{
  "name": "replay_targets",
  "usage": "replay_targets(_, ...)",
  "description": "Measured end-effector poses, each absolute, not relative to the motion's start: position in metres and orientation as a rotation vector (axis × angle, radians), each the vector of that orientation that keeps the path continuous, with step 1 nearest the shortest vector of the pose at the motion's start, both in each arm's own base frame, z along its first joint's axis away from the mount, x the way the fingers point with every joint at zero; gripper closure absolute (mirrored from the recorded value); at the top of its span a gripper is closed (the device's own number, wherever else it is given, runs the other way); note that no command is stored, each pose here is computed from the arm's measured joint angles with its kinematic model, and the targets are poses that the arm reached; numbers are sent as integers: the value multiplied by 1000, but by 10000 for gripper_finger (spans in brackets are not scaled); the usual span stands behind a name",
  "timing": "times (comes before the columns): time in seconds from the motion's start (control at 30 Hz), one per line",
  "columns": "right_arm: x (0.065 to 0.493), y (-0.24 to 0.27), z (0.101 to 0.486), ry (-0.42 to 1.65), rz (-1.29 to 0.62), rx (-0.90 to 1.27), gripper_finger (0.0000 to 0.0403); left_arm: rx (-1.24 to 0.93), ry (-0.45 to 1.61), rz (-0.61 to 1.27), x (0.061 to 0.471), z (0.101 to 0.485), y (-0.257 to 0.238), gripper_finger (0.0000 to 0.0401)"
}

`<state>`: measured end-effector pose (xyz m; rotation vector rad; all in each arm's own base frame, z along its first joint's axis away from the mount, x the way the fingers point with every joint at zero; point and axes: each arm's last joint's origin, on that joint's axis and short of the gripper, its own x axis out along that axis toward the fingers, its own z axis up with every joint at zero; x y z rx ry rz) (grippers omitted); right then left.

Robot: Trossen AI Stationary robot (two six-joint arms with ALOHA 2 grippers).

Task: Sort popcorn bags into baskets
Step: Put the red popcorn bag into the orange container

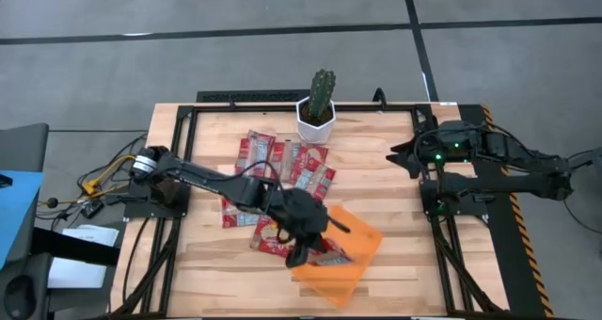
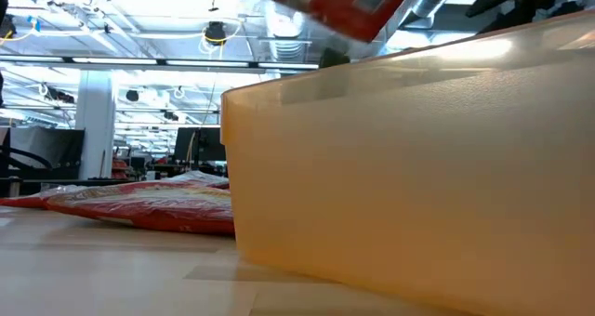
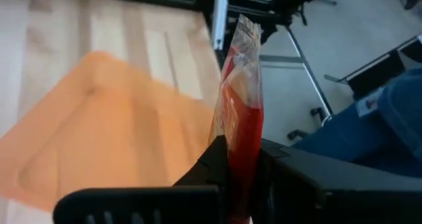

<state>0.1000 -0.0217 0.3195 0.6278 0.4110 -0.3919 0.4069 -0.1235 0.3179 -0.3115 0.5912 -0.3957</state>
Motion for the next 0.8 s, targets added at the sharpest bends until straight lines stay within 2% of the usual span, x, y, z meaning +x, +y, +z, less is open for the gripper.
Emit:
replay_targets(0.23,99,-21,317,432,-402,647,149,-272,723,-421,432,283,-139,399)
replay_targets(0.43,98,-21,316,450,-407,642,149,-188,801,-464,460,269,-148,397)
replay_targets(0.8,95,-21,311,515,-424,637,149,-169,953,-593,493,238,-162,383)
